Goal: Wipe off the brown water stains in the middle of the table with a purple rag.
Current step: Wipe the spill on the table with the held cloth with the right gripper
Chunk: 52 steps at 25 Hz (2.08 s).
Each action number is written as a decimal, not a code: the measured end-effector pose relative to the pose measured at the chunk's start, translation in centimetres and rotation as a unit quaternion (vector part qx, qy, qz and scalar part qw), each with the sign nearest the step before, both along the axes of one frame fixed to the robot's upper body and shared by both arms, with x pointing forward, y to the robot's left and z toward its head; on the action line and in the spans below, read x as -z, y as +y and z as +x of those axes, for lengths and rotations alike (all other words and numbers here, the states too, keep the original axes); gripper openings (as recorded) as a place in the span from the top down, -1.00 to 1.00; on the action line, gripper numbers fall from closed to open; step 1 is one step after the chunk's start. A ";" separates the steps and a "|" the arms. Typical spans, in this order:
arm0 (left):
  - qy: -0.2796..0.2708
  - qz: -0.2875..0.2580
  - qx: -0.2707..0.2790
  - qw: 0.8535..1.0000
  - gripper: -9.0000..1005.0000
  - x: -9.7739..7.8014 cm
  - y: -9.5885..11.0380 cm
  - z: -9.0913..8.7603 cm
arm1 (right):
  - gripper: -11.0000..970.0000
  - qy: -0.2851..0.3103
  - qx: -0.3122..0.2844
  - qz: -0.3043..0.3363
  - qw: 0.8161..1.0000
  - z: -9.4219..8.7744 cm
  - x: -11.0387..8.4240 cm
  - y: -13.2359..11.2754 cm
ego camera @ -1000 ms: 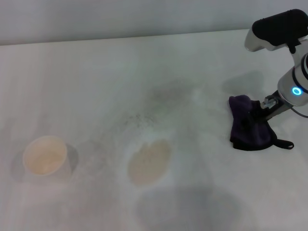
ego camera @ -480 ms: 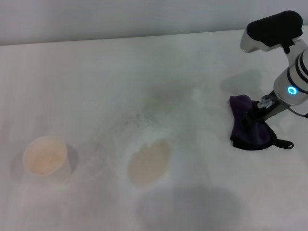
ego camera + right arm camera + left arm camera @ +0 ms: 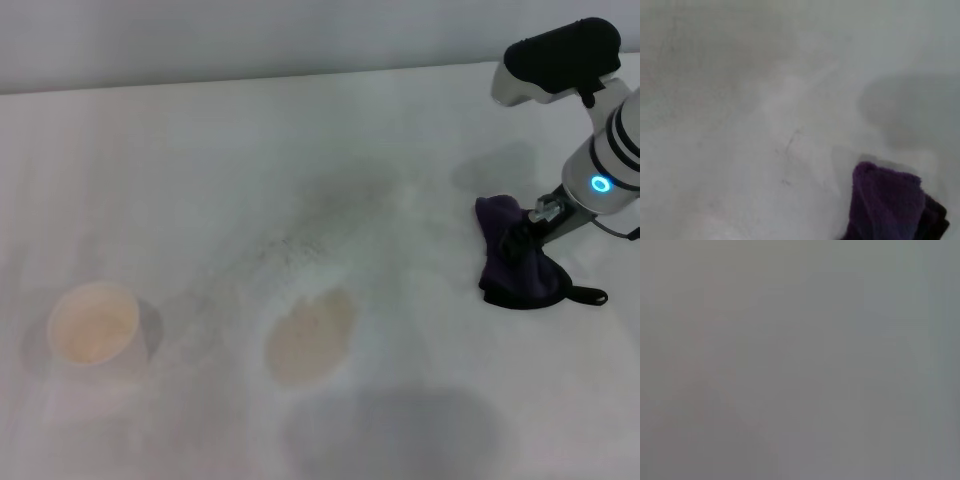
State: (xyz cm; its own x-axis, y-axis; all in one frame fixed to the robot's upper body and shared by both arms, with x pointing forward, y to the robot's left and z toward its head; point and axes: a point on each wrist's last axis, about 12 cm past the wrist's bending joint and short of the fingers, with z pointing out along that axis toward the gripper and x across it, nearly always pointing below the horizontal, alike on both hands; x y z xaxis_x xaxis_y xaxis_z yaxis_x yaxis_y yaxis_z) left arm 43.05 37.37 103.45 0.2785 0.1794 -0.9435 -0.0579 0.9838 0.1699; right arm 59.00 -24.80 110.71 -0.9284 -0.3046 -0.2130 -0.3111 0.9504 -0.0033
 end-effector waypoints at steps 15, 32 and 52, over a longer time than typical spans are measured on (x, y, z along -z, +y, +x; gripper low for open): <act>0.006 0.000 0.000 1.000 -0.78 0.0 0.0 0.6 | 0.73 -0.001 -0.063 0.019 0.998 0.3 -0.8 3.8; 0.007 0.000 0.006 1.000 -0.78 0.0 -0.3 1.1 | 0.73 0.019 -0.230 0.064 0.971 -2.4 -1.3 15.8; 0.012 -0.002 0.006 1.000 -0.78 0.2 -0.5 0.7 | 0.73 0.031 -0.293 0.055 0.954 -3.5 -0.8 18.3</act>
State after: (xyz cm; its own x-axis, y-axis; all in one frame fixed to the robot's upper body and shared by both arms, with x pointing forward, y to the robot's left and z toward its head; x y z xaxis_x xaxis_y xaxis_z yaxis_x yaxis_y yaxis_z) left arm 43.75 36.91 103.21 0.2580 0.1723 -0.9507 -0.0417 0.9850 0.1673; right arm 55.47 -6.51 111.48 -0.6168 -0.7546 -0.2240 -0.7859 0.6062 0.1220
